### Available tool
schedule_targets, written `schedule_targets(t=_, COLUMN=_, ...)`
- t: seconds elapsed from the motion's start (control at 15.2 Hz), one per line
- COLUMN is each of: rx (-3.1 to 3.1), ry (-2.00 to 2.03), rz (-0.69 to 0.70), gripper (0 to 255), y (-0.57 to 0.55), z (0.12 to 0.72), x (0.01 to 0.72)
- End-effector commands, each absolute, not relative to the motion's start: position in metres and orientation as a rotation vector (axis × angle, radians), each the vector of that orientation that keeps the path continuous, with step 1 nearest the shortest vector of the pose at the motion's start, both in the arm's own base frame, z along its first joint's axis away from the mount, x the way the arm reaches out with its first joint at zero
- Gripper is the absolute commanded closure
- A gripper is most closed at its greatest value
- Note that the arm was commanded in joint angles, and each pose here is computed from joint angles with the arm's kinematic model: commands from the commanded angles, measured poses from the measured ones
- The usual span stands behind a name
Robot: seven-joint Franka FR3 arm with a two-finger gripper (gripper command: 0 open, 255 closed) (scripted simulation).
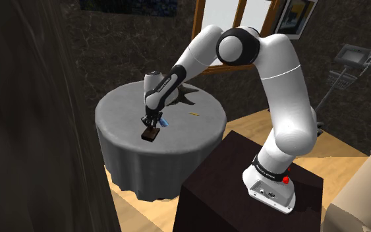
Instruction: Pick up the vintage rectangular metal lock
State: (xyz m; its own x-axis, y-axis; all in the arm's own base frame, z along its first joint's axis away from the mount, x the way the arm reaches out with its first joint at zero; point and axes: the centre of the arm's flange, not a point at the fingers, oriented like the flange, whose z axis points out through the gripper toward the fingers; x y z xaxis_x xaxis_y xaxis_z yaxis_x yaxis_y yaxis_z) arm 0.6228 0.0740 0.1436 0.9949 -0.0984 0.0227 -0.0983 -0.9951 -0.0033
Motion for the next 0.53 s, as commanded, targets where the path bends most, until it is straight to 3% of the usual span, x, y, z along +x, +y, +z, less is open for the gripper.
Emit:
schedule_targets(t=0.0, rx=-3.136, ry=0.155, rz=-0.036, gripper=255, y=0.074, z=0.153, x=0.623)
schedule_targets(t=0.46, rx=-3.136, ry=0.155, rz=-0.036, gripper=255, y=0.074, z=0.190, x=0.623)
